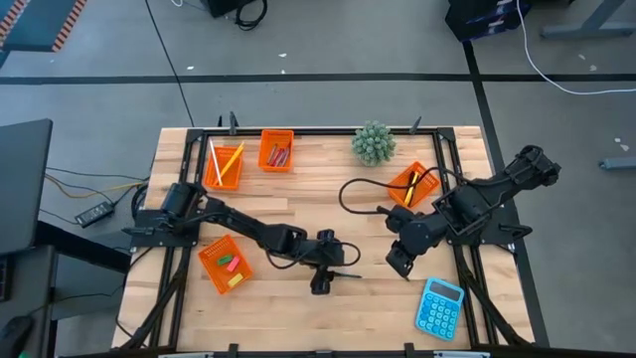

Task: Sort crayons/erasers/pens/pencils in bins
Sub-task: Put the left green crayon into the middle orange bin

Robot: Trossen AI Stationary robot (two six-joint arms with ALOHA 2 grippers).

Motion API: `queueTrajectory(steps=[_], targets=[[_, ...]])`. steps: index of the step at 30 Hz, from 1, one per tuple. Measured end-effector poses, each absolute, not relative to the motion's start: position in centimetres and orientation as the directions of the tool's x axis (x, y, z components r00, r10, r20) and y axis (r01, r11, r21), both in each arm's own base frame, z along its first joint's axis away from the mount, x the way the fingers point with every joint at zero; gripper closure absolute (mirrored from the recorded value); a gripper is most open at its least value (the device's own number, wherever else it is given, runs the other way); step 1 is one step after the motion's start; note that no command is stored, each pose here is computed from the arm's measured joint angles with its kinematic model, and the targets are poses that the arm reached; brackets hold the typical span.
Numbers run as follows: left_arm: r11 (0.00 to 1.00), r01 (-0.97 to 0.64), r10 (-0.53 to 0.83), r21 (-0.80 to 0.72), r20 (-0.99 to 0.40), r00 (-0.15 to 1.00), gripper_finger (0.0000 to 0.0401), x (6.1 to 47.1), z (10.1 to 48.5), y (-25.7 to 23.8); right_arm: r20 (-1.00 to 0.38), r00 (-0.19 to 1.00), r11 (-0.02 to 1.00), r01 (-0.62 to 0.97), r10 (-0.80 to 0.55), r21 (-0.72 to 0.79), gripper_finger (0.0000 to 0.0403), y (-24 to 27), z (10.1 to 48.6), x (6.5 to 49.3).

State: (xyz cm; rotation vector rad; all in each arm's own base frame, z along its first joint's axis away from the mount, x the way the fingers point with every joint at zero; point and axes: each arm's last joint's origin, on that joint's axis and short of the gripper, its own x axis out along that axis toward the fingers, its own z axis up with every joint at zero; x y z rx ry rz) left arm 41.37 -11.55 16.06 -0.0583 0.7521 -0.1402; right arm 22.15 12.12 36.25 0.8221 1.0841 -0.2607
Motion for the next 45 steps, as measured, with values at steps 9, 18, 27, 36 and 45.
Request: queueTrajectory(steps=[9,18,27,36,45], targets=[[0.967,0.251,-0.215,-0.050,-0.692,0.689,0.0225,40.8,15.4,-13.6,-0.858,0.480,0.632,0.612,0.181,0.476,0.0296,12.1,36.3,22.2],[0.978,0.207,-0.155,-0.015,-0.715,0.682,0.0228,41.3,14.1,-12.6,-0.836,0.526,0.584,0.633,0.157,0.508,0.0296,12.1,36.5,22.5],[0.983,0.175,-0.159,-0.049,-0.697,0.700,0.0224,41.5,14.3,-12.5,-0.819,0.561,0.580,0.629,0.121,0.517,0.0296,12.1,36.6,22.7],[0.983,0.174,-0.159,-0.051,-0.701,0.695,0.0228,41.6,13.8,-12.4,-0.810,0.582,0.565,0.645,0.074,0.515,0.0296,11.9,36.6,22.8],[0.985,0.157,-0.161,-0.070,-0.702,0.694,0.0225,41.9,12.3,-12.6,-0.806,0.589,0.565,0.647,0.057,0.512,0.0296,11.9,36.6,22.8]])
